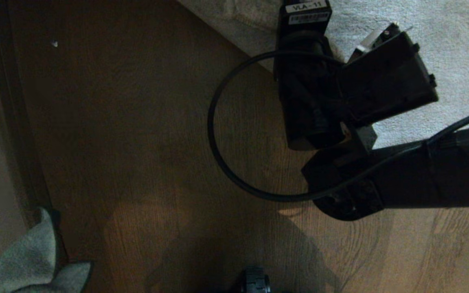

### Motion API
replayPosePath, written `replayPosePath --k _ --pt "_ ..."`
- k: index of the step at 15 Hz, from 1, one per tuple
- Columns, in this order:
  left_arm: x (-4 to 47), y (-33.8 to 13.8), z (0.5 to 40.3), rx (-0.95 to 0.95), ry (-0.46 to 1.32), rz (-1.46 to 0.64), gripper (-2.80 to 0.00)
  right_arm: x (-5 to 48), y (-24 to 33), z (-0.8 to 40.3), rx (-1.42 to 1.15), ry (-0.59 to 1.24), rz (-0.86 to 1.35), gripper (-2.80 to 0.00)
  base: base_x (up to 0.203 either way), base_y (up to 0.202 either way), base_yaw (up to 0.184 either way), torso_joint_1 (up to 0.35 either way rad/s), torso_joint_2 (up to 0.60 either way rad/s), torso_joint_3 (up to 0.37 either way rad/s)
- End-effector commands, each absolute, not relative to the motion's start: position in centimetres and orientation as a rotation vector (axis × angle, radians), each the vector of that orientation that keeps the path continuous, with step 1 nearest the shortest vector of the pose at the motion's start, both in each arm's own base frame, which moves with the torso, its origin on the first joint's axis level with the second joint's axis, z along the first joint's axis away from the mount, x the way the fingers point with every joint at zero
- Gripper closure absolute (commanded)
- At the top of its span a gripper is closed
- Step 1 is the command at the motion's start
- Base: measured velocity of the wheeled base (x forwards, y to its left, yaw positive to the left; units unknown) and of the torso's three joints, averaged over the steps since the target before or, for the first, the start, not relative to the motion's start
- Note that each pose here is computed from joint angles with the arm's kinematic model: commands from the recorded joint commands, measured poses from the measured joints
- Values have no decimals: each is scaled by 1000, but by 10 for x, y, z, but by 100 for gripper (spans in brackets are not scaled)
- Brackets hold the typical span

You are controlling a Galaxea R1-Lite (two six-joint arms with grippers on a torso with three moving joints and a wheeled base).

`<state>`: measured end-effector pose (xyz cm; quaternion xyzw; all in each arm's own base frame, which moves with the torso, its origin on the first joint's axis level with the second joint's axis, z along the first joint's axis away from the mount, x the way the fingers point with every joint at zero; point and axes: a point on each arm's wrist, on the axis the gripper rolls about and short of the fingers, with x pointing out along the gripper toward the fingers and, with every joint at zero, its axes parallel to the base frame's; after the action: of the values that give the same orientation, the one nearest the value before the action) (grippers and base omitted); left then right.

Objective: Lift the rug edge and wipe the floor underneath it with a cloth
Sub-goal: Wipe the floor under the carpet with a rag

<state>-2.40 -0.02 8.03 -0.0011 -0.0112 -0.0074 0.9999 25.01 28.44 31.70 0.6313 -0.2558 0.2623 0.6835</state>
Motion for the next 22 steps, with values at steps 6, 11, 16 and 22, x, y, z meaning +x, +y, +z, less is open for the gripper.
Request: replayPosePath --k 6,11,16,22 --pt "-16 0 105 -16 53 -28 0 251 288 313 1431 -595 617 0 0 0 0 0 0 0" --pt "17 -1 143 -22 222 -58 0 253 289 310 1424 -592 613 0 0 0 0 0 0 0" --pt "60 -4 172 -46 328 -166 0 254 290 309 1418 -590 608 0 0 0 0 0 0 0" --pt "107 -27 182 -63 373 -373 0 259 296 305 1417 -596 608 0 0 0 0 0 0 0"
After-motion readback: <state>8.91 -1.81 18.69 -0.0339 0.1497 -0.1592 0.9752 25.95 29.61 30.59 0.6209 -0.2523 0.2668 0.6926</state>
